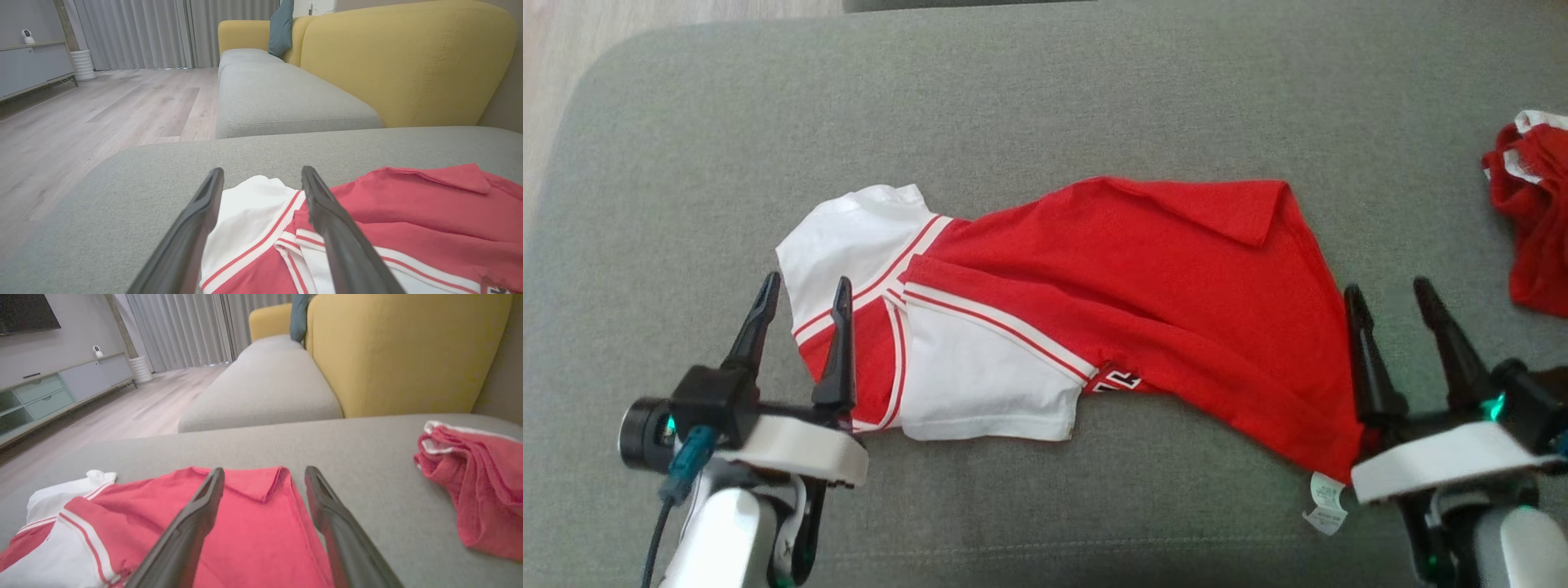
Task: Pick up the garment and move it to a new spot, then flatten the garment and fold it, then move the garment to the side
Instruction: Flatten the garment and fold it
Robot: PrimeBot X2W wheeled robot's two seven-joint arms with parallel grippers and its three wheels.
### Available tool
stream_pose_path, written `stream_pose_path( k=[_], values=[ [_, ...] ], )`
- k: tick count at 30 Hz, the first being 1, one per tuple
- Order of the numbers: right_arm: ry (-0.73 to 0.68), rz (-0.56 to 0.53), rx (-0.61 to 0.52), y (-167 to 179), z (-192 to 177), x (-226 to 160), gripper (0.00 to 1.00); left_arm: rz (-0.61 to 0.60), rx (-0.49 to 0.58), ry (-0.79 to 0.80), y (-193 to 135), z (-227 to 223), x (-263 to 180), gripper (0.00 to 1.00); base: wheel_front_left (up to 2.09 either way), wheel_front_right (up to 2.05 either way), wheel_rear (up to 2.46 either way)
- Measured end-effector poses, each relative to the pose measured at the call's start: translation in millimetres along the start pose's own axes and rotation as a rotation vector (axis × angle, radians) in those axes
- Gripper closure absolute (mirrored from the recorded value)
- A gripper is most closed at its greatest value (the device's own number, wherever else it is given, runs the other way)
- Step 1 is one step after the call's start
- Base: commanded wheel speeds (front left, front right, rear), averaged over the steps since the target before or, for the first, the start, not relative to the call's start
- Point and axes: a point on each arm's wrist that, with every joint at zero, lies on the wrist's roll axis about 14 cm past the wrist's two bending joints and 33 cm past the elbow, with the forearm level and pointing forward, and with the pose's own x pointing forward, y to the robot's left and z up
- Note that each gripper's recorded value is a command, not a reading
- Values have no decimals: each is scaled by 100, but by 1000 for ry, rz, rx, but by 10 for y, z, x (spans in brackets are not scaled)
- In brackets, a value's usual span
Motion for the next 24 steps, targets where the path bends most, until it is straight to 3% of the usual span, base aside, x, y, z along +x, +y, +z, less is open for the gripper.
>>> stream_pose_path(
  k=[5, 24],
  values=[
    [-100, 40, -45, 74, 285, 83, 0, 5, 5, 4, 3, 10, -18, 0, 0, 0, 0],
    [-74, 44, -40, 86, 187, 111, 0, 20, -1, 9, 32, 7, -29, 0, 0, 0, 0]
  ],
)
